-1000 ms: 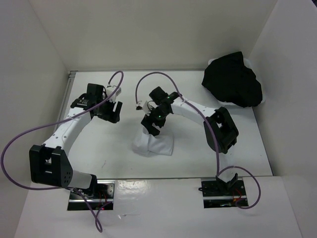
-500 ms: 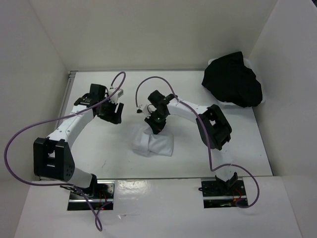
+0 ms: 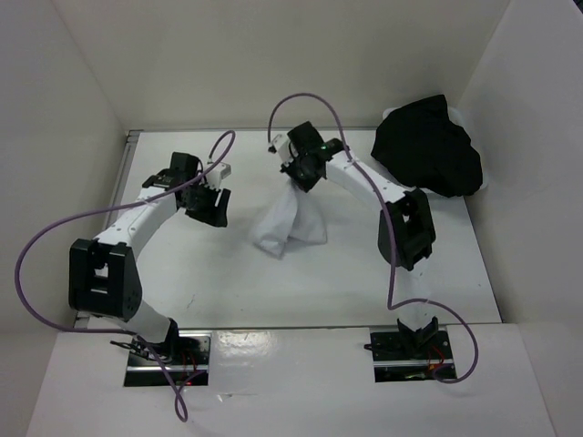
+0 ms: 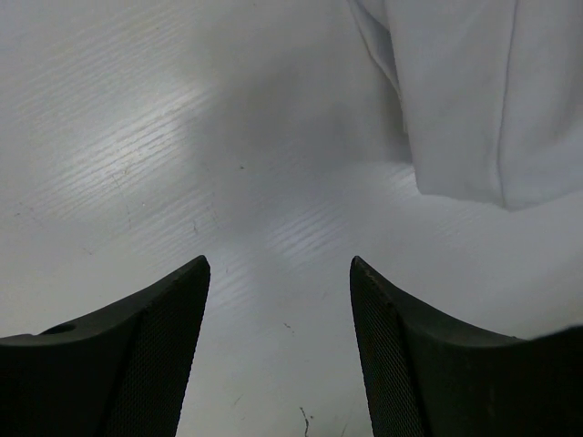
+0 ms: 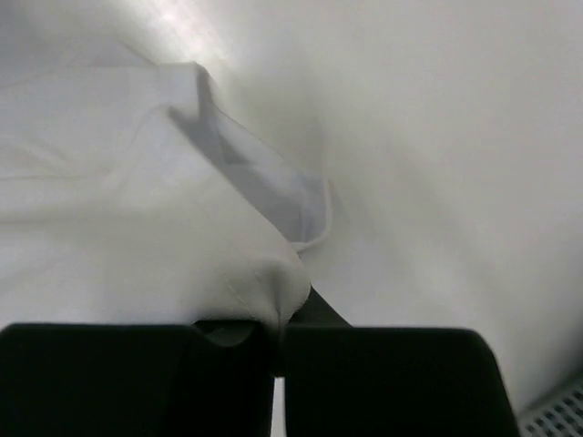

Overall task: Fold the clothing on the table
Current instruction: Flatten the skirt out

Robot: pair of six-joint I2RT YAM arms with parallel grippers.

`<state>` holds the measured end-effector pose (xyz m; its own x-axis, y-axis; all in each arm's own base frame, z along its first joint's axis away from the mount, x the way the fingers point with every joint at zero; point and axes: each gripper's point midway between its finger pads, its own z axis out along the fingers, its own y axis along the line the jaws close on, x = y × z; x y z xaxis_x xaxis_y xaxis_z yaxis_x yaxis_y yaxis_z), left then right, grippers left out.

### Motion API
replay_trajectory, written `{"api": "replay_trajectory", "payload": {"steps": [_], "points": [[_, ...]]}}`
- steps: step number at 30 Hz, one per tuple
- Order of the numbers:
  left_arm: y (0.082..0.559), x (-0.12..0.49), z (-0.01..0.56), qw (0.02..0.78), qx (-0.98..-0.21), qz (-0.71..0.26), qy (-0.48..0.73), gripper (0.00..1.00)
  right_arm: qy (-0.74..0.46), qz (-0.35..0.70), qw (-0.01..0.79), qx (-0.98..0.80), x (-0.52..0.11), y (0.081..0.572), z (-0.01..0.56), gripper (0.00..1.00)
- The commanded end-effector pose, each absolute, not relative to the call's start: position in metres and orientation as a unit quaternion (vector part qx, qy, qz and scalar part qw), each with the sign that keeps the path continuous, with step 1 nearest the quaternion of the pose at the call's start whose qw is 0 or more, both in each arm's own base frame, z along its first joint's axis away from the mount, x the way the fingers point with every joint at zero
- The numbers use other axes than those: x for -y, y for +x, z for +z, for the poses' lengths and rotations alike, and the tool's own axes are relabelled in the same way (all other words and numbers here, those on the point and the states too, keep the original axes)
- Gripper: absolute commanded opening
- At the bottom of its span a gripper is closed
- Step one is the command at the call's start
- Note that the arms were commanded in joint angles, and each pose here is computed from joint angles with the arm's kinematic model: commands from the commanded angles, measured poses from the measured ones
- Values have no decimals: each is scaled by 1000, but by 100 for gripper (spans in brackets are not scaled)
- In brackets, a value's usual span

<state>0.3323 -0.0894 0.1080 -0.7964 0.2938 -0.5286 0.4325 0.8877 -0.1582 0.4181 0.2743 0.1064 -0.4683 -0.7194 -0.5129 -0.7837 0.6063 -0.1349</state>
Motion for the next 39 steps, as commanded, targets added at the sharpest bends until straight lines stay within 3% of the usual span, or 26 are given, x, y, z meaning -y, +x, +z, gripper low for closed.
{"api": "replay_trajectory", "payload": {"steps": [1, 5, 9, 12, 15, 19, 20, 21, 22, 23, 25, 28, 34, 39], "points": [[348, 104, 120, 270, -927, -168, 198, 70, -395, 19, 394, -830, -263, 451, 216, 0], [353, 109, 120, 262, -926, -181, 204, 69, -406, 48, 415, -813, -265, 435, 255, 0], [352, 112, 118, 255, -926, -183, 208, 69, -463, 152, 409, -771, -291, 398, 287, 0], [352, 112, 120, 255, -926, -183, 208, 69, -475, 156, 407, -764, -289, 389, 293, 0], [351, 110, 119, 251, -929, -179, 206, 69, -430, 77, 429, -791, -268, 417, 278, 0], [350, 110, 117, 251, -929, -179, 206, 69, -307, -115, 440, -836, -195, 458, 241, 1], [350, 110, 117, 251, -929, -179, 206, 69, -295, -150, 428, -841, -183, 461, 227, 31], [350, 112, 117, 251, -928, -183, 207, 69, -292, -182, 403, -848, -171, 458, 203, 45], [350, 112, 117, 251, -928, -183, 207, 69, -284, -206, 388, -852, -163, 459, 188, 52], [349, 113, 118, 251, -926, -188, 208, 69, -269, -243, 383, -850, -150, 458, 186, 70], [351, 115, 119, 255, -924, -192, 210, 69, -259, -273, 369, -850, -134, 454, 172, 80], [350, 127, 113, 248, -921, -195, 228, 69, -243, -298, 355, -852, -114, 454, 170, 83], [362, 165, 103, 242, -913, -201, 261, 67, -305, -174, 362, -864, -132, 426, 181, 84], [380, 184, 93, 232, -909, -239, 251, 62, -325, -166, 340, -867, -121, 406, 168, 85]]}}
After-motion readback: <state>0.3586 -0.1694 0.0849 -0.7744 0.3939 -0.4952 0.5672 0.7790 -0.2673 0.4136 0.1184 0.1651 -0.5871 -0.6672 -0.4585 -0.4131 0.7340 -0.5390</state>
